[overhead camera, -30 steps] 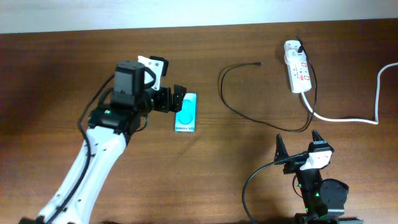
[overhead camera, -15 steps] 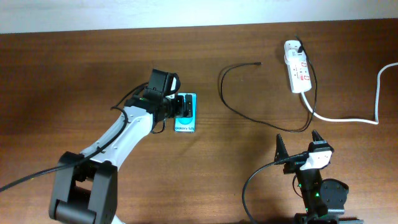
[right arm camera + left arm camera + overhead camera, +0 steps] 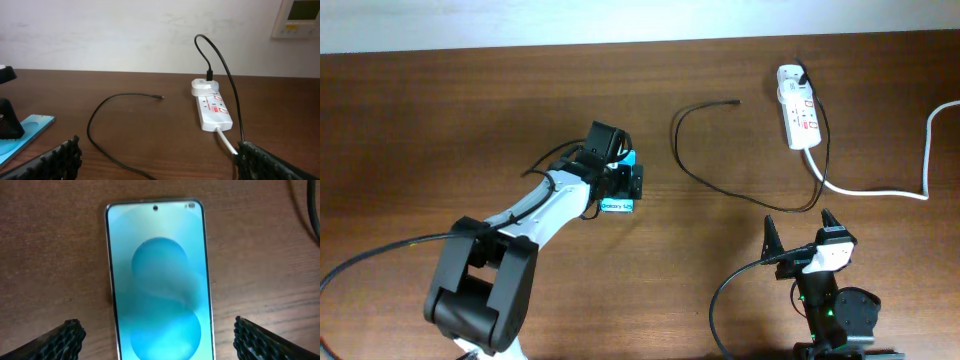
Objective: Plug charger to phone and switch on socket
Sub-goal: 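Lower the left gripper and grasp the phone by its sides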
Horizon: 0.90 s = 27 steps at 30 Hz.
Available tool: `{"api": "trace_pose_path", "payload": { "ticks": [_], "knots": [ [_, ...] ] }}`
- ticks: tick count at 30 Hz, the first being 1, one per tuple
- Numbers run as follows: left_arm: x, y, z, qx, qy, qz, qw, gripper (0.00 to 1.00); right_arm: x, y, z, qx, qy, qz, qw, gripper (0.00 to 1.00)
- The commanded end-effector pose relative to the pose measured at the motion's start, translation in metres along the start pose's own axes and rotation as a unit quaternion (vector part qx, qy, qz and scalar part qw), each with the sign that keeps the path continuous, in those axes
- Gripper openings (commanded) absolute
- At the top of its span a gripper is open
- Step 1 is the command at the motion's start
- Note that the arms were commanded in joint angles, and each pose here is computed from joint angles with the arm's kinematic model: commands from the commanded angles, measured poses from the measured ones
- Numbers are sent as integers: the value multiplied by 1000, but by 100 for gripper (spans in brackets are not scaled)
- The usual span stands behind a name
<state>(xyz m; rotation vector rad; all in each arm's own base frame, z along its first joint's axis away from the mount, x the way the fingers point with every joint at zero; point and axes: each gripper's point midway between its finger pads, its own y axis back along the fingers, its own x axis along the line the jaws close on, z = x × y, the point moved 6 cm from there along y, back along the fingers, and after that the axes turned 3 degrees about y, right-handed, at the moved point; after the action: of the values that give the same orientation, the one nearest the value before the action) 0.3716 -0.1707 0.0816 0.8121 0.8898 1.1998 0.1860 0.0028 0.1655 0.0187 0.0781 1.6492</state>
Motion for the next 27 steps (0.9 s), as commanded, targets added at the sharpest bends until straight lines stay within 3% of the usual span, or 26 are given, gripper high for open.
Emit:
{"api": "trace_pose_path", "payload": {
  "ticks": [1,14,27],
  "knots": [
    [1,-3,6,-15,22,16,1000,99,1,0,-2,0,-2,0,1000,99],
    [-16,-2,8,-33,4,7,999,99,1,0,-2,0,-2,0,1000,98],
    [-13,-1,13,-58,10,42,997,99,1,0,-2,0,-2,0,1000,98]
  ]
}}
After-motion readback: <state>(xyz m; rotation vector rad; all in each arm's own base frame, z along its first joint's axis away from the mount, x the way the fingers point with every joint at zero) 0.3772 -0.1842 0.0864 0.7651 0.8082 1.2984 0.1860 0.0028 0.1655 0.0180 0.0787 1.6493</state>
